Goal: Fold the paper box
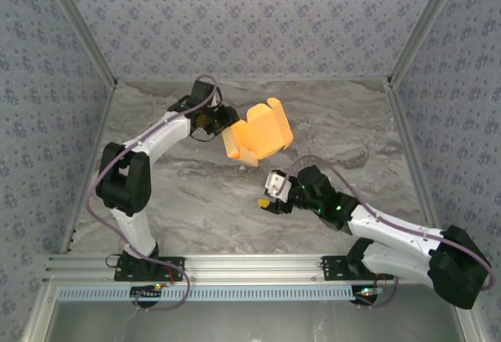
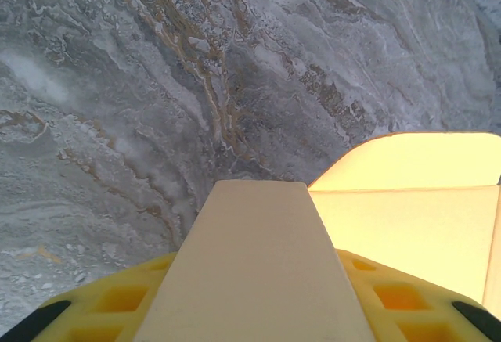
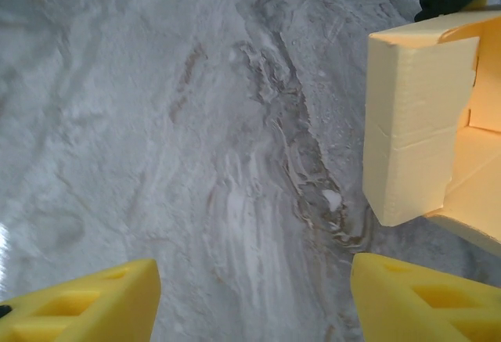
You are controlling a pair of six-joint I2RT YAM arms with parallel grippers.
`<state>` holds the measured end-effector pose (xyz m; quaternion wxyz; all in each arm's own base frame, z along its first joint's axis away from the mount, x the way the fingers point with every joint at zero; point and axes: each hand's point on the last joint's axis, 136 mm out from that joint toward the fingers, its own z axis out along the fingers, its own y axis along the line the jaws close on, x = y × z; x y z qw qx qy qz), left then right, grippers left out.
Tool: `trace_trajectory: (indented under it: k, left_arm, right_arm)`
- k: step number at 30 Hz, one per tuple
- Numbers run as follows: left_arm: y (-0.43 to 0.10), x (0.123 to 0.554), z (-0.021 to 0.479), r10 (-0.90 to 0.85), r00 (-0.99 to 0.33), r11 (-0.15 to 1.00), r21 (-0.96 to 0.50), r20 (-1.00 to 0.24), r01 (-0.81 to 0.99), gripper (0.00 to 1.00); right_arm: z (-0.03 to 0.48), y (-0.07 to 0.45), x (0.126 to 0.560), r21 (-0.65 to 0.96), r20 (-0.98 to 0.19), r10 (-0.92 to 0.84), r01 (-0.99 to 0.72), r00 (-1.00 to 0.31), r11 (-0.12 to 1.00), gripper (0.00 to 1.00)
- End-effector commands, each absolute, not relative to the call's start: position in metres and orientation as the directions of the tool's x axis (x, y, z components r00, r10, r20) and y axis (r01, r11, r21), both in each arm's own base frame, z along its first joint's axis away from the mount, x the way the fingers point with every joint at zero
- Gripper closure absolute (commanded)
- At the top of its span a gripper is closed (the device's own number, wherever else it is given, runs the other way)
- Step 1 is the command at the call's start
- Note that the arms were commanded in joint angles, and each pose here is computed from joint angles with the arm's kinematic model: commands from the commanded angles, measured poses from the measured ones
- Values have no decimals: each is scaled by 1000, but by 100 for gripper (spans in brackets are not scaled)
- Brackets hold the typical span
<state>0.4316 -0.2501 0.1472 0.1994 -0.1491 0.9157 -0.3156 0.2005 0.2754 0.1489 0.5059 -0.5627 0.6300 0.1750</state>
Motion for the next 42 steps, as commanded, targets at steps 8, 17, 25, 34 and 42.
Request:
trace_trajectory:
  k: [8,17,25,34,42]
  left_arm:
    - [-247,408,154,-468,-859,703,-677,-209,-219,67]
    - [-245,402,153,-456,-866,708,-673,-206,-213,67]
    - [-245,396,148,-441,-876,711,-671,-194,-209,68]
    - [-251,387,149,-409,-894,710,-680,-184,-185,68]
    - [-252,378,150,-385,-903,724,-669,-190,-168,68]
  right_arm:
    - [185,314,261,-612,-737,-562,-724,376,319,39]
    - [171,330,290,-599,-723,-611,-733,323,321,54]
    - [159,335,306,-570,-701,-658,-770,274,287,69]
    - [148,346,289,-438,-757,-590,-888,279,141,69]
    - [134,360,293,-383,-751,-607,-921,261,78,61]
